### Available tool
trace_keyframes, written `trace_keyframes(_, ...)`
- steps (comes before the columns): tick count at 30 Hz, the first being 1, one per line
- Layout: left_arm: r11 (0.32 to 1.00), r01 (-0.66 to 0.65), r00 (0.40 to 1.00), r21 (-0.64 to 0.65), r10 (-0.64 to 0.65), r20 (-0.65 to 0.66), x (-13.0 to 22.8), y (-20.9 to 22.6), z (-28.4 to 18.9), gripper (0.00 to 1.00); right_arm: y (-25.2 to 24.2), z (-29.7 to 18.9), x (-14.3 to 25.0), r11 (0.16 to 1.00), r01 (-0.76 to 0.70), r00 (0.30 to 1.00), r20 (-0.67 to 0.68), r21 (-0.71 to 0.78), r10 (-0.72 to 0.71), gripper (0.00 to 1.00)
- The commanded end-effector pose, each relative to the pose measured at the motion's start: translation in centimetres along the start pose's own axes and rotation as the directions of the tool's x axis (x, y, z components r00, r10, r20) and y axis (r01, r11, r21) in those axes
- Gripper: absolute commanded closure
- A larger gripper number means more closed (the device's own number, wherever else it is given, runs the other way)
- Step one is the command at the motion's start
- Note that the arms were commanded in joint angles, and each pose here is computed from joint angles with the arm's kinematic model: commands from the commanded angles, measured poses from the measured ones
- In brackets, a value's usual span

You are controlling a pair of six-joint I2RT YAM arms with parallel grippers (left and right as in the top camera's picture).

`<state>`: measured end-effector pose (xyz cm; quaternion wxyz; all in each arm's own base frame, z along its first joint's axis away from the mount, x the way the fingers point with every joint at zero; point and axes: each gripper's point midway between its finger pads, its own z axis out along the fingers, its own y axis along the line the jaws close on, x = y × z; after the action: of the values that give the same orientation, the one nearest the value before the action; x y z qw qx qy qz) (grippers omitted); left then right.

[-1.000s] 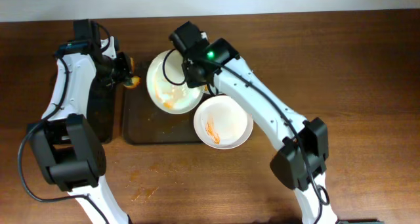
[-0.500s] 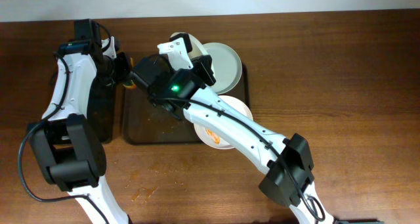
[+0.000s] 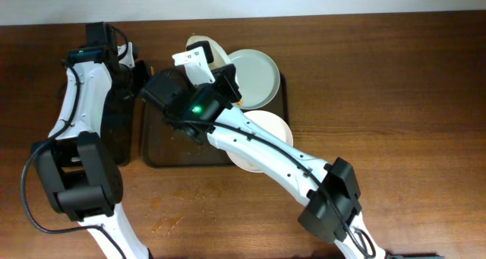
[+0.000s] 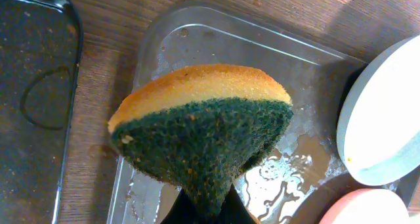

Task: Clean dirty plates on tray and stack at the side
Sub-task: 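Place the plate on the table right of the tray with the right gripper, then move the right gripper to the front plate and grasp its rim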

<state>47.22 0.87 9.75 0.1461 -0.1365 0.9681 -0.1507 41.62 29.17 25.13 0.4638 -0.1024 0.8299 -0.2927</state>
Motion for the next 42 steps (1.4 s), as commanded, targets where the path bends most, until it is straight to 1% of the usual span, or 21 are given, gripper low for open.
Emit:
trace_keyframes(1, 1.000, -0.029, 1.000, -0.002, 0.029, 0.009, -0.2, -0.5, -0.2, 0.99, -0.7, 1.5, 0.7, 0.983, -0.086, 0.990, -0.123, -0.163, 0.066, 0.96)
trace_keyframes(3, 0.999, -0.033, 0.999, -0.001, 0.033, 0.012, -0.2, -0.7, -0.2, 0.99, -1.6, 2.9, 1.3, 0.961, -0.142, 0.974, -0.205, -0.236, 0.093, 0.96)
trace_keyframes(6, 0.999, -0.034, 0.999, -0.022, 0.034, 0.015, -0.3, -0.4, -0.2, 0.99, -4.5, 6.1, 2.6, 0.904, -0.269, 0.924, -0.353, -0.332, 0.146, 0.96)
trace_keyframes(8, 0.999, -0.034, 0.999, -0.034, 0.034, 0.017, -0.3, -0.2, -0.2, 0.99, -6.3, 7.7, 3.7, 0.862, -0.309, 0.897, -0.425, -0.403, 0.123, 0.96)
trace_keyframes(10, 0.999, -0.036, 0.999, -0.034, 0.037, 0.017, -0.3, -0.2, -0.2, 0.99, -9.8, 10.2, 5.9, 0.805, -0.401, 0.837, -0.533, -0.437, 0.128, 0.96)
trace_keyframes(12, 0.998, -0.043, 0.999, -0.049, 0.044, 0.018, -0.3, -0.3, -0.1, 0.99, -13.3, 12.6, 8.6, 0.762, -0.513, 0.751, -0.636, -0.395, 0.176, 0.96)
trace_keyframes(14, 0.997, -0.048, 0.999, -0.059, 0.049, 0.019, -0.3, -0.3, 0.0, 0.99, -16.4, 14.4, 11.4, 0.749, -0.580, 0.670, -0.711, -0.320, 0.215, 0.96)
trace_keyframes(17, 0.996, -0.050, 0.998, -0.070, 0.051, 0.022, -0.3, -0.2, 0.0, 0.99, -21.5, 16.4, 18.1, 0.750, -0.646, 0.498, -0.823, -0.142, 0.273, 0.96)
trace_keyframes(18, 0.996, -0.050, 0.998, -0.069, 0.052, 0.023, -0.4, -0.3, 0.0, 0.99, -22.1, 16.7, 19.2, 0.749, -0.653, 0.470, -0.836, -0.114, 0.282, 0.96)
trace_keyframes(19, 0.996, -0.051, 0.998, -0.069, 0.053, 0.026, -0.4, -0.3, 0.0, 0.99, -23.0, 17.3, 21.4, 0.744, -0.665, 0.416, -0.859, -0.064, 0.298, 0.96)
trace_keyframes(21, 0.996, -0.053, 0.998, -0.068, 0.055, 0.030, -0.5, -0.3, 0.0, 0.99, -23.5, 18.1, 25.0, 0.727, -0.686, 0.336, -0.888, -0.003, 0.314, 0.96)
trace_keyframes(23, 0.996, -0.060, 0.998, -0.065, 0.062, 0.031, -0.5, -0.6, 0.1, 0.99, -22.8, 18.9, 27.5, 0.717, -0.697, 0.298, -0.900, 0.023, 0.318, 0.96)
trace_keyframes(24, 0.996, -0.064, 0.997, -0.064, 0.066, 0.034, -0.6, -0.8, 0.1, 0.99, -22.1, 19.3, 28.5, 0.707, -0.707, 0.287, -0.904, 0.024, 0.318, 0.96)
trace_keyframes(30, 0.996, -0.068, 0.996, -0.061, 0.071, 0.045, -0.8, -1.0, 0.1, 0.99, -19.3, 20.8, 31.5, 0.698, -0.716, 0.301, -0.903, -0.002, 0.306, 0.96)
trace_keyframes(31, 0.996, -0.068, 0.996, -0.061, 0.071, 0.045, -0.8, -1.0, 0.1, 0.99, -19.1, 20.7, 31.8, 0.699, -0.715, 0.293, -0.907, 0.001, 0.301, 0.92)
trace_keyframes(33, 0.996, -0.068, 0.996, -0.061, 0.071, 0.045, -0.8, -1.0, 0.1, 0.99, -18.9, 19.8, 32.3, 0.703, -0.711, 0.267, -0.922, 0.007, 0.280, 0.55)
trace_keyframes(37, 0.996, -0.068, 0.997, -0.061, 0.071, 0.045, -0.8, -1.0, 0.1, 0.99, -19.7, 18.2, 31.3, 0.702, -0.712, 0.232, -0.940, 0.011, 0.250, 0.55)
trace_keyframes(38, 0.996, -0.068, 0.996, -0.061, 0.071, 0.045, -0.8, -1.0, 0.1, 0.99, -20.1, 17.6, 30.2, 0.693, -0.721, 0.244, -0.942, -0.017, 0.231, 0.56)
trace_keyframes(39, 0.996, -0.068, 0.996, -0.061, 0.071, 0.045, -0.8, -1.0, 0.1, 0.99, -20.1, 17.0, 28.6, 0.666, -0.742, 0.274, -0.941, -0.075, 0.200, 0.56)
trace_keyframes(41, 0.996, -0.068, 0.996, -0.061, 0.071, 0.045, -0.8, -1.0, 0.1, 0.99, -19.5, 15.6, 25.0, 0.601, -0.772, 0.360, -0.921, -0.207, 0.146, 0.55)
trace_keyframes(42, 0.996, -0.068, 0.997, -0.061, 0.071, 0.045, -0.8, -1.0, 0.1, 0.99, -19.3, 15.2, 23.9, 0.585, -0.777, 0.381, -0.913, -0.233, 0.143, 0.55)
